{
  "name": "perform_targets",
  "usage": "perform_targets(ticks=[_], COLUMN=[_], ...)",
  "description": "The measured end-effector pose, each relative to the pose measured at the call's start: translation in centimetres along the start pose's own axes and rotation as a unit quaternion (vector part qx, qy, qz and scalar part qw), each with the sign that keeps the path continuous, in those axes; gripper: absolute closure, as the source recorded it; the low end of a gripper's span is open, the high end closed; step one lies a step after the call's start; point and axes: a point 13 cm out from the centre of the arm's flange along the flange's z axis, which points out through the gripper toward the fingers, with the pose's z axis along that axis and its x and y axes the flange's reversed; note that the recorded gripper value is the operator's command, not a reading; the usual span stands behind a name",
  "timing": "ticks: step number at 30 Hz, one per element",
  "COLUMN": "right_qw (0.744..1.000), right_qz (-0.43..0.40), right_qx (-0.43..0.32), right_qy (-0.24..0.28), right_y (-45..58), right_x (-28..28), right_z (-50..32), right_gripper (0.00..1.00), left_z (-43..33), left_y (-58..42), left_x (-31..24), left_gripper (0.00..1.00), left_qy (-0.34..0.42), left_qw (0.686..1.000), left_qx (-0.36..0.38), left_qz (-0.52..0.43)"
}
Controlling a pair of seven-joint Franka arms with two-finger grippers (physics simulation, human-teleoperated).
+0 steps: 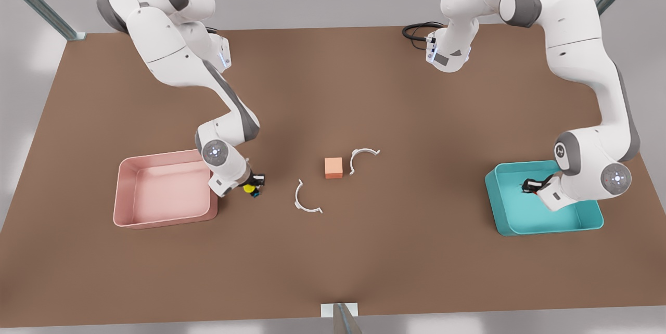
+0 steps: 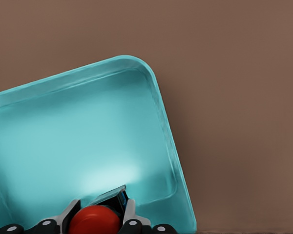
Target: Place the red button in the blue storage box with the left arm, and place the yellow button in the pink storage box with the right arm
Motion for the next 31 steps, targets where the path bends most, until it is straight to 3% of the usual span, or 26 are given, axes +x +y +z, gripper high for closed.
perform_targets(ticks=[1, 6, 11, 14, 17, 19, 20, 21, 23, 27, 31], right_qw=[1.0, 0.998, 0.996, 0.993, 0.992, 0.992, 0.992, 0.993, 0.996, 0.995, 0.995], right_qz=[0.003, 0.02, 0.063, 0.109, 0.118, 0.107, 0.1, 0.094, 0.078, 0.005, -0.029], right_qx=[-0.002, -0.001, 0.025, 0.036, 0.033, 0.028, 0.025, 0.022, 0.02, 0.007, 0.026], right_qy=[-0.012, -0.063, -0.049, -0.009, 0.03, 0.058, 0.068, 0.071, 0.048, -0.095, -0.087], right_y=[-0.3, -3.4, -12.3, -21.3, -25.0, -25.3, -25.2, -25.2, -24.7, -17.1, -14.0], right_x=[-1.3, -4.8, -4.2, -2.0, 0.1, 0.9, 1.1, 0.9, -1.5, -12.8, -10.1], right_z=[-1.6, -11.0, -15.7, -14.2, -11.9, -9.1, -7.8, -7.2, -9.0, -30.1, -38.5], right_gripper=[0.5, 0.5, 0.5, 0.49, 0.47, 0.37, 0.07, 0.0, 0.0, 0.0, 0.0], left_z=[0.3, -0.6, -12.5, -25.0, -27.3, -27.7, -27.7, -27.7, -27.6, -27.5, -27.4], left_y=[0.6, 0.1, -9.2, -12.6, -14.4, -14.7, -14.9, -15.1, -15.4, -15.8, -16.0], left_x=[0.4, 0.1, -5.8, 0.7, 6.1, 6.2, 6.3, 6.3, 6.4, 6.5, 6.5], left_gripper=[0.0, 0.0, 0.0, 0.0, 0.0, 0.0, 0.0, 0.0, 0.0, 0.0, 0.0], left_qy=[0.007, 0.007, -0.098, -0.152, -0.15, -0.149, -0.147, -0.145, -0.142, -0.137, -0.134], left_qw=[1.0, 0.997, 0.991, 0.986, 0.988, 0.989, 0.989, 0.989, 0.99, 0.99, 0.99], left_qx=[-0.005, -0.01, -0.01, -0.014, -0.006, -0.002, 0.0, 0.002, 0.005, 0.01, 0.013], left_qz=[0.012, 0.071, 0.096, 0.066, 0.038, 0.022, 0.015, 0.008, -0.004, -0.025, -0.043])
